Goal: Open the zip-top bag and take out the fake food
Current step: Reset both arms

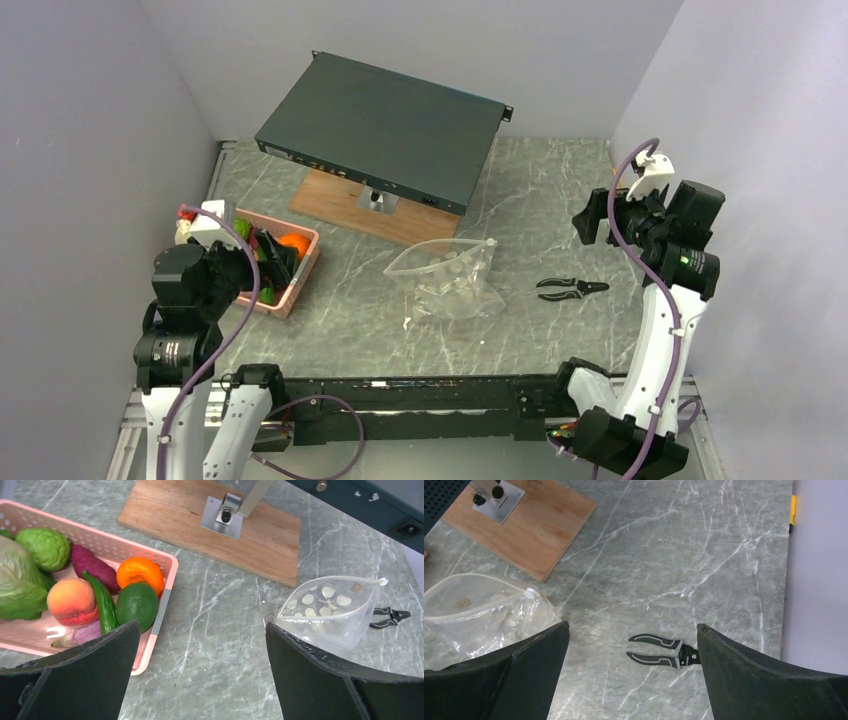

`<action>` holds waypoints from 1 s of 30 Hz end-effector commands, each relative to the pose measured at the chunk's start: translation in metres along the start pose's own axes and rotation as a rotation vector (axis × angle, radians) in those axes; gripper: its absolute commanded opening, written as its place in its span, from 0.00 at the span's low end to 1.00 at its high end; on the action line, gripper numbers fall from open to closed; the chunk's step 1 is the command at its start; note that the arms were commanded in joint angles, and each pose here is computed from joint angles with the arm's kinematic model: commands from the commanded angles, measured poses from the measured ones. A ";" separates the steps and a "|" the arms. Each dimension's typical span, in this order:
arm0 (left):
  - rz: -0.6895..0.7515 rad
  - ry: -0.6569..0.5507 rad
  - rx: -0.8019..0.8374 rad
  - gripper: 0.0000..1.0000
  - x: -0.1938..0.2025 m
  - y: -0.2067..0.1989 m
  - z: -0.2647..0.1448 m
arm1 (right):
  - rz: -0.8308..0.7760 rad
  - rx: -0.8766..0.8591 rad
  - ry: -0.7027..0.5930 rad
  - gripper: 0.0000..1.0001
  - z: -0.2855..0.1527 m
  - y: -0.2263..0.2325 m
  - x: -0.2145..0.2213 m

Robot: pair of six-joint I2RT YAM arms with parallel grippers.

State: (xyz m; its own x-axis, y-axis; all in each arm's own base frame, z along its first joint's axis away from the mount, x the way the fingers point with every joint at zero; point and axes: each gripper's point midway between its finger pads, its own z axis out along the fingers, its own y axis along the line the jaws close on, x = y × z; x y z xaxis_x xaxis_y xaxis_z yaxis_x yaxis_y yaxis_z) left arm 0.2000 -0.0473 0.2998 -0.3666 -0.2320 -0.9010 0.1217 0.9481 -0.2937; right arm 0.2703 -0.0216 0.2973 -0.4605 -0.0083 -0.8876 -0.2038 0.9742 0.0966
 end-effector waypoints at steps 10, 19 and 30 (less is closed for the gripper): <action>-0.112 -0.100 -0.006 1.00 -0.002 0.001 0.001 | 0.074 -0.036 -0.068 1.00 0.004 0.008 -0.017; -0.187 -0.198 -0.057 1.00 -0.011 0.009 -0.006 | 0.126 -0.147 -0.070 1.00 0.018 0.019 -0.024; -0.185 -0.178 -0.057 1.00 -0.012 0.011 0.010 | 0.234 -0.136 -0.062 1.00 0.017 0.021 -0.020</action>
State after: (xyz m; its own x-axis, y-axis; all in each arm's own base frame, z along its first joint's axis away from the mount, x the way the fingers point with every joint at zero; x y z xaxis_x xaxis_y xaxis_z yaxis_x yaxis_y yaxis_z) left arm 0.2026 -0.0374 0.2942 -0.2390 -0.4269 -0.8721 0.0097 0.8971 -0.4418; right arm 0.2903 -0.0006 0.3005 -0.4801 0.1750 -0.8596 -0.2313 0.9200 0.3165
